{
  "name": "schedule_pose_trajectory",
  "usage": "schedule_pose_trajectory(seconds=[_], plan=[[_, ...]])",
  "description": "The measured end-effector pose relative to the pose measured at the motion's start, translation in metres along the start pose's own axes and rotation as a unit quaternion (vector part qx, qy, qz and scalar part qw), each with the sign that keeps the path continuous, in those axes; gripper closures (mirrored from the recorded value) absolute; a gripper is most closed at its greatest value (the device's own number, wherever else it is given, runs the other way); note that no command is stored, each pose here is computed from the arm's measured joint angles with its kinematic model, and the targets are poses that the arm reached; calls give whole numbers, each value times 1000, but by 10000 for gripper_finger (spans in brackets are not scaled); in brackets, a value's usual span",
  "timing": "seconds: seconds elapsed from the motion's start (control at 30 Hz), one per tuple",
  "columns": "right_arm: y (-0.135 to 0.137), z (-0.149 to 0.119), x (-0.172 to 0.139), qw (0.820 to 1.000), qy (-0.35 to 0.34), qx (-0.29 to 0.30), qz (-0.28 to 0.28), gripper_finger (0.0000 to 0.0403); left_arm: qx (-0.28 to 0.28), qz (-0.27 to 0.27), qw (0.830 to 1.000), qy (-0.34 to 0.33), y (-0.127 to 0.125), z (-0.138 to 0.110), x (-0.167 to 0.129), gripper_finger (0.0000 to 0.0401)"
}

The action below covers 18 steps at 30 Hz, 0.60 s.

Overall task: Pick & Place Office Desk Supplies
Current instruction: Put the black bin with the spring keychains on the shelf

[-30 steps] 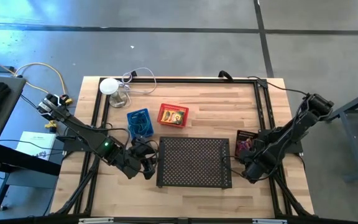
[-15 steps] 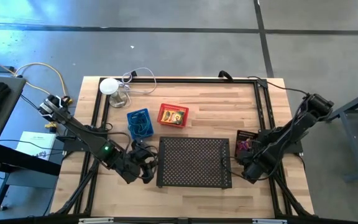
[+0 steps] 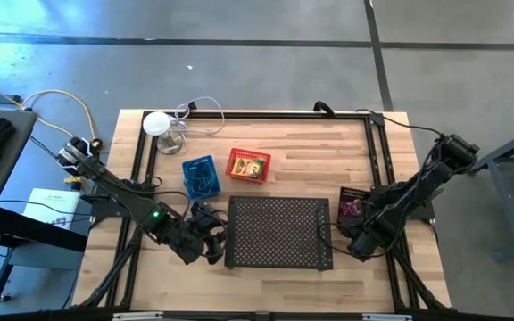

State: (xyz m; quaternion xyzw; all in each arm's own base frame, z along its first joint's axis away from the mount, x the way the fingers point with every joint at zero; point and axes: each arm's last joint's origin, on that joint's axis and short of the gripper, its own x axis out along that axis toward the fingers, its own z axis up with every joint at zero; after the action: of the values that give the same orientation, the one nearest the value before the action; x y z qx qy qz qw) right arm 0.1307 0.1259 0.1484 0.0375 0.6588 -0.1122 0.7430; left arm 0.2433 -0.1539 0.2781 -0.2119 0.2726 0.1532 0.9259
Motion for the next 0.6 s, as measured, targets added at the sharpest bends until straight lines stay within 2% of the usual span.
schedule_pose_trajectory(seconds=[0.1, 0.17, 0.37, 0.6], plan=[[0, 0, 0, 1000, 7, -7, 3, 369, -3, -3, 1000, -2, -1, 1, 0, 229], [0, -1, 0, 1000, 15, -9, 4, 392, -4, -5, 1000, -3, -1, 1, 0, 229], [0, 1, -14, 999, 34, 20, -15, 400, -4, -4, 1000, -3, -1, 1, 0, 229], [9, 14, -52, 999, 26, 21, -9, 400, -4, -5, 1000, -3, -1, 1, 0, 229]])
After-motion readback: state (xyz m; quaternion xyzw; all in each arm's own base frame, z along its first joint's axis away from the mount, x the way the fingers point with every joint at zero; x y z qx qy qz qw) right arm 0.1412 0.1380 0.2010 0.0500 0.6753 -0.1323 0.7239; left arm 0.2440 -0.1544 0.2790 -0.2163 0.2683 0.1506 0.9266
